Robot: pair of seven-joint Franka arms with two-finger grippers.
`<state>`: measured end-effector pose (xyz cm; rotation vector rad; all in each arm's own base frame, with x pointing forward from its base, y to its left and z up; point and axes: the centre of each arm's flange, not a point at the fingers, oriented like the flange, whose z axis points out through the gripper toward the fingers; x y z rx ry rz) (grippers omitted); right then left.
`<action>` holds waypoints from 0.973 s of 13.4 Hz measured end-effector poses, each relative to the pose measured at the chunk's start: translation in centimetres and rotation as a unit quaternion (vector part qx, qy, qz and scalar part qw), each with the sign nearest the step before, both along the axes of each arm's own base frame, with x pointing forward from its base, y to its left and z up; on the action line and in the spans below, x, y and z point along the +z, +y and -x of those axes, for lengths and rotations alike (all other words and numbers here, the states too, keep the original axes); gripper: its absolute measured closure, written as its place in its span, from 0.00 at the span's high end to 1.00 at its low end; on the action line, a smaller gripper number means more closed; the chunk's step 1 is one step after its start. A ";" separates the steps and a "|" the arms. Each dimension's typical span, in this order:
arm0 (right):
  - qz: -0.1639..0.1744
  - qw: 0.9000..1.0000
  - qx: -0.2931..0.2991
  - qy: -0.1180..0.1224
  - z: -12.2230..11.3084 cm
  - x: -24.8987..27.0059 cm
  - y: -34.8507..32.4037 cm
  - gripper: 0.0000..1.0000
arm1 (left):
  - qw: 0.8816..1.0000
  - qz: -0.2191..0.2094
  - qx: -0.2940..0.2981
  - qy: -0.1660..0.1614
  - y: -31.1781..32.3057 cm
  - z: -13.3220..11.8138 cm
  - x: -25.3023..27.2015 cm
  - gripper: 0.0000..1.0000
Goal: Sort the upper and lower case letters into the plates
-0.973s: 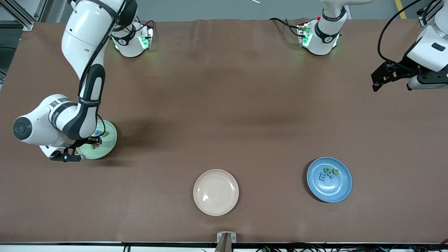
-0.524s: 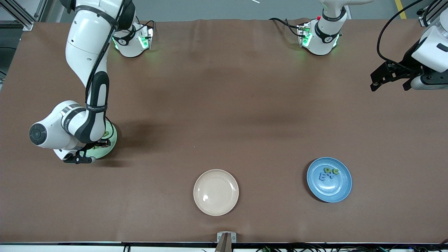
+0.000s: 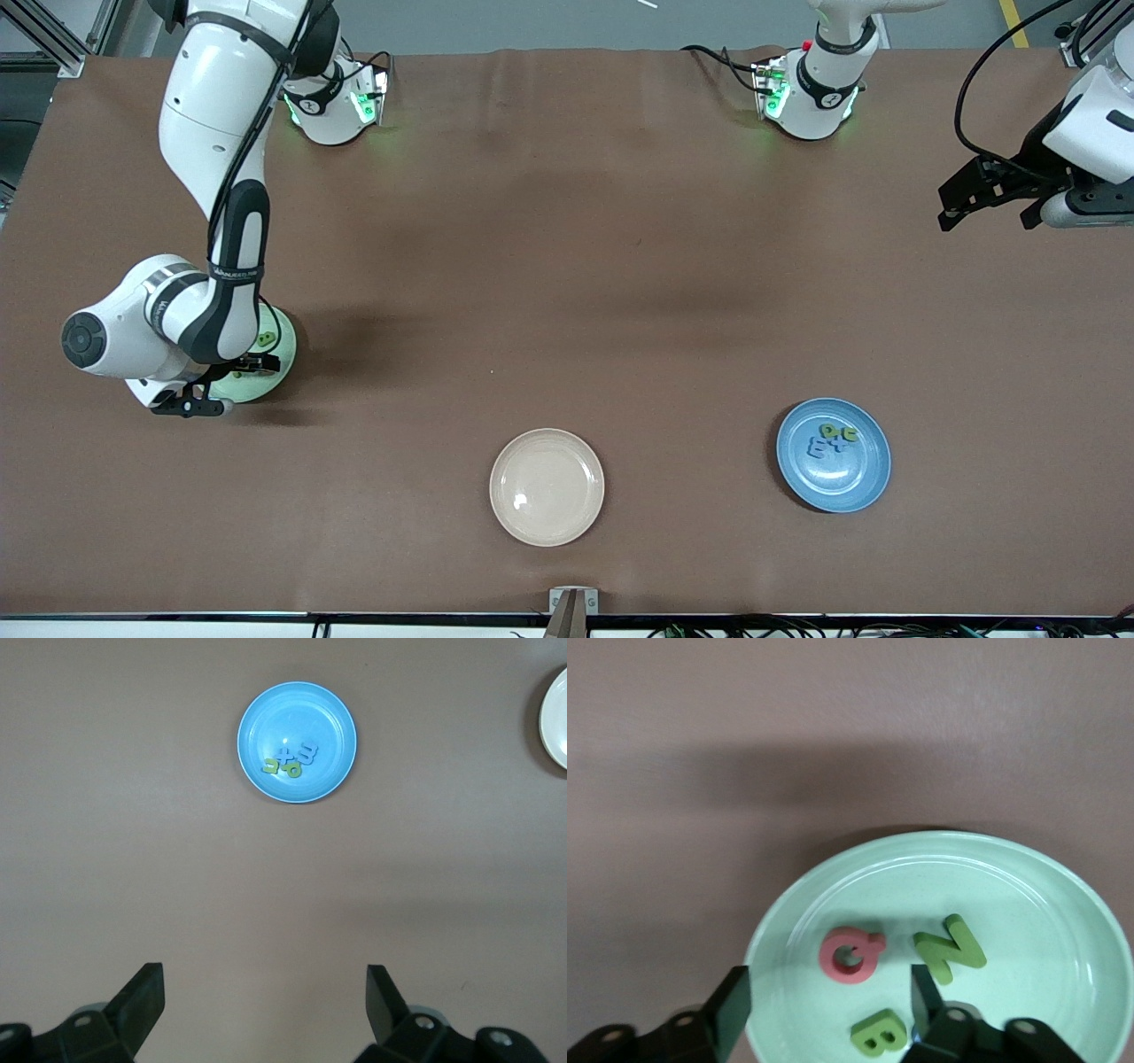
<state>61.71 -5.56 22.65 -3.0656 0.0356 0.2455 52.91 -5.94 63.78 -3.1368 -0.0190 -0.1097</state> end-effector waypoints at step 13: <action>0.013 0.999 0.034 0.031 0.3 2.4 4.2 1.00 | 1.000 0.000 -0.003 0.000 -0.3 0.0 0.0 1.00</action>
